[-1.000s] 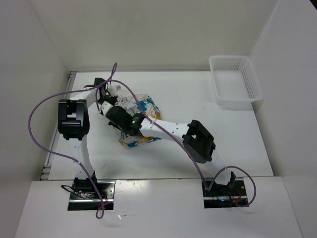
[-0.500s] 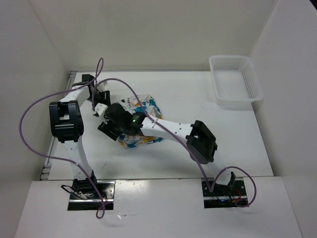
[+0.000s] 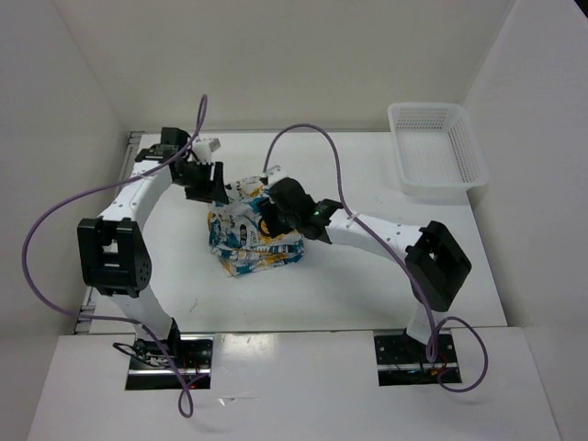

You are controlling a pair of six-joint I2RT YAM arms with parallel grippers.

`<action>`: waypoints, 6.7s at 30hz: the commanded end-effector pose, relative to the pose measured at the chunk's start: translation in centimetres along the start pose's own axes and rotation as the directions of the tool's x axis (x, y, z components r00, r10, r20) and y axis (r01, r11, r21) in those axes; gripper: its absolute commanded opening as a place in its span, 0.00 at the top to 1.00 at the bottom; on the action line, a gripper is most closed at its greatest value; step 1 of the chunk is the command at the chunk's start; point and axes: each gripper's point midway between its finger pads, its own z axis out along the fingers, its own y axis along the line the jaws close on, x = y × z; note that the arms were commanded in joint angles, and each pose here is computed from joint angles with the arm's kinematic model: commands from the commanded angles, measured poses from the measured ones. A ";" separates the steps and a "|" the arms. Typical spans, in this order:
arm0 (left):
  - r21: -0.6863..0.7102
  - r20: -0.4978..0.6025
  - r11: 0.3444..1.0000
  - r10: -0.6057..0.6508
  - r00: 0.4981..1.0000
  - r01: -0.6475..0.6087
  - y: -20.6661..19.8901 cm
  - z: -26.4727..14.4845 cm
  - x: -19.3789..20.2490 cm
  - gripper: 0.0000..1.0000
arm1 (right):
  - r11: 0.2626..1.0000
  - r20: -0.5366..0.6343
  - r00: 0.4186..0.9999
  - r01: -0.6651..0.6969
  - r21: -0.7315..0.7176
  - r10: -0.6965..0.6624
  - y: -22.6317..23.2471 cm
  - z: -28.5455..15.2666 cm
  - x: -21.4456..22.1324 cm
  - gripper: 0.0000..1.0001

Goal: Fold and stack the shorts
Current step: Fold the shorts

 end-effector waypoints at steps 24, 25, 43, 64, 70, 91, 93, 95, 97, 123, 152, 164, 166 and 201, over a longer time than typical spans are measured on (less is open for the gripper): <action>-0.213 -0.051 0.975 0.049 0.998 -0.058 5.0 5.5 1.9 0.95 | 0.968 -0.256 0.933 -0.245 0.055 0.251 -2.8 0.1 13.5 1.00; -0.181 -0.067 0.982 0.041 0.997 -0.052 4.6 5.9 2.4 0.93 | 0.970 -0.265 0.935 -0.245 0.003 0.237 -2.1 -0.5 13.2 1.00; -0.069 -0.120 0.997 0.023 0.992 -0.031 0.3 1.8 3.5 0.29 | 0.938 0.063 0.936 -0.345 -0.040 0.347 -14.4 7.0 -5.9 0.32; -0.056 -0.383 0.998 -0.060 0.922 0.042 1.8 7.7 13.5 0.66 | 0.877 -0.121 0.911 -0.413 -0.246 0.395 -13.0 15.4 -1.3 0.90; -0.074 -0.360 0.997 -0.049 0.932 0.024 1.9 7.1 12.9 0.66 | 0.855 -0.107 0.891 -0.454 -0.251 0.441 -15.4 15.5 -3.1 0.59; -0.094 -0.467 0.994 -0.002 0.884 -0.048 -0.9 3.7 15.7 0.62 | 0.816 -0.044 0.858 -0.502 -0.286 0.513 -16.2 16.7 -8.2 1.00; -0.092 -0.494 0.995 -0.004 0.869 -0.048 -1.1 3.4 16.9 0.56 | 0.816 -0.044 0.858 -0.502 -0.286 0.513 -16.3 16.9 -8.1 1.00; -0.090 -0.482 0.995 0.002 0.876 -0.052 -1.0 3.8 16.8 0.56 | 0.832 -0.069 0.881 -0.465 -0.302 0.467 -15.9 16.8 -7.3 0.76; -0.081 -0.478 0.996 0.003 0.878 -0.048 -1.1 4.2 16.8 0.55 | 0.856 -0.057 0.917 -0.389 -0.339 0.394 -14.9 15.6 -8.1 0.57; -0.108 -0.419 0.994 -0.017 0.908 -0.032 0.5 4.7 15.1 0.50 | 0.940 -0.102 0.991 0.049 -0.339 -0.088 -6.3 9.7 -2.6 0.36; -0.141 -0.415 0.989 -0.014 0.910 -0.049 1.4 5.4 14.6 0.50 | 0.899 -0.164 0.986 -0.035 -0.437 -0.041 -7.3 8.6 2.8 0.58; -0.141 -0.415 0.989 -0.014 0.910 -0.049 1.4 5.6 14.4 0.50 | 0.856 -0.166 0.985 -0.041 -0.516 -0.053 -5.5 7.3 3.7 0.94; -0.141 -0.415 0.989 -0.014 0.910 -0.049 1.4 5.6 14.4 0.52 | 0.870 -0.175 0.984 -0.061 -0.489 -0.029 -5.8 7.8 3.5 1.00; 0.015 0.096 0.992 0.121 0.988 -0.123 -2.1 0.6 -2.4 0.23 | 0.891 0.093 0.887 -0.452 -0.035 0.453 -15.1 3.4 -5.8 0.33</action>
